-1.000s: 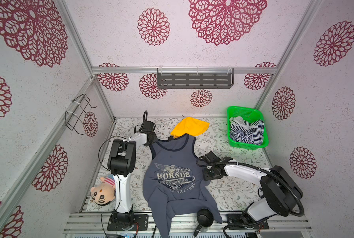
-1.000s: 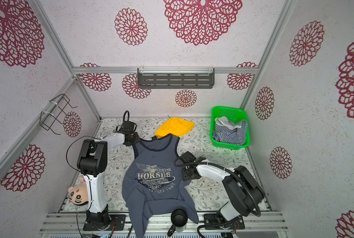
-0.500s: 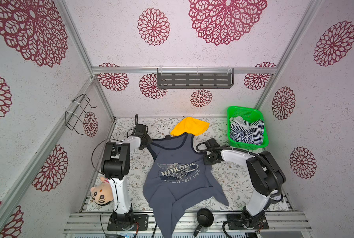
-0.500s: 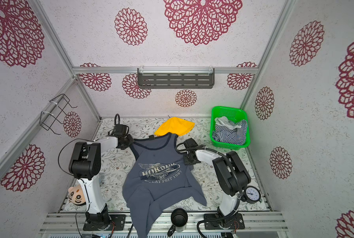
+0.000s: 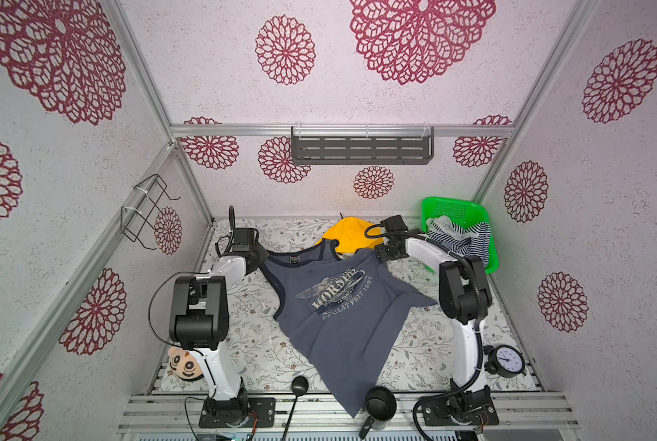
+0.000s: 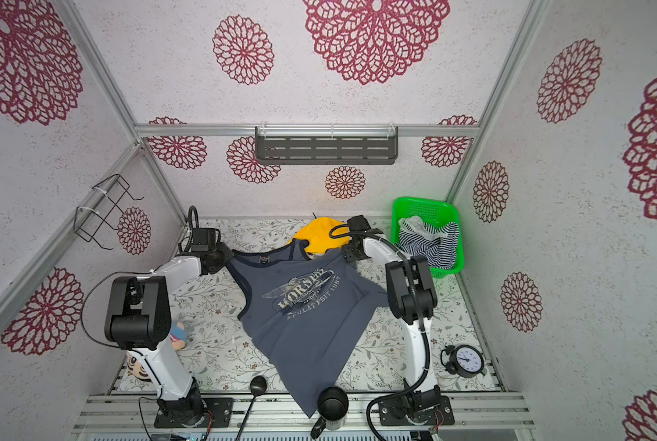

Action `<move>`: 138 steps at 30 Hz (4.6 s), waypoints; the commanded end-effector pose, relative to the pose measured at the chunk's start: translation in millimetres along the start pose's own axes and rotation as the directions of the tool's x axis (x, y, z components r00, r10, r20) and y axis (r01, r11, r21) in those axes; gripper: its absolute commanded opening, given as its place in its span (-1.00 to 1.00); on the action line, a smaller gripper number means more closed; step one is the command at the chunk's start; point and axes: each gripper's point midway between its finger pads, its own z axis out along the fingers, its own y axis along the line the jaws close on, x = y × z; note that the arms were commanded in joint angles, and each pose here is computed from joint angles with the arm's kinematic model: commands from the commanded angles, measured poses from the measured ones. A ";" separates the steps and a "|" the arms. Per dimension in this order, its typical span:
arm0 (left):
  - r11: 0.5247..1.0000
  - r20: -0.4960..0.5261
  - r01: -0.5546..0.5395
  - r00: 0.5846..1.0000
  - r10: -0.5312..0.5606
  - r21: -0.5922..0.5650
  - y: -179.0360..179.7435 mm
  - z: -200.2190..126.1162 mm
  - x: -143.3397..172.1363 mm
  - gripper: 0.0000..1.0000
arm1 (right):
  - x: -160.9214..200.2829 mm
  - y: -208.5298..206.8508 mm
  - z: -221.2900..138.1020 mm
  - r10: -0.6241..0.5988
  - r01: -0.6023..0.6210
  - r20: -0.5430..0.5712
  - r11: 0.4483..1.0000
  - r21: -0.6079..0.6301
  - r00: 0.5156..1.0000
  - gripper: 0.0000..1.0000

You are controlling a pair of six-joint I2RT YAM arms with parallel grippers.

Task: Fold and stack tank tops
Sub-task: Rotate the tank top at the center of the table, then smooth out the tank top at the center of the table.

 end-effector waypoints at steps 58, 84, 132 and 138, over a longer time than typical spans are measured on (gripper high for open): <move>0.964 -0.179 -0.249 0.957 0.229 -0.096 22.4 15.0 39.6 0.36 | 242.0 67.6 -127.2 0.205 -0.271 -0.309 0.945 -0.185 0.929 -0.17; 0.995 -0.023 0.103 0.994 -0.103 -0.010 21.0 96.6 -61.8 -1.00 | 326.3 14.9 -97.9 0.554 -0.524 -0.398 0.829 0.193 0.731 -0.80; 0.937 -0.119 0.225 0.957 -0.264 -0.268 176.3 -36.5 27.9 0.37 | 346.4 89.4 -131.3 0.527 -0.585 -0.448 0.811 0.008 0.723 -0.04; 0.931 -0.126 0.246 0.950 -0.287 -0.271 179.8 -16.5 33.8 -0.27 | 354.8 79.0 -129.9 0.504 -0.521 -0.458 0.848 0.099 0.732 -0.71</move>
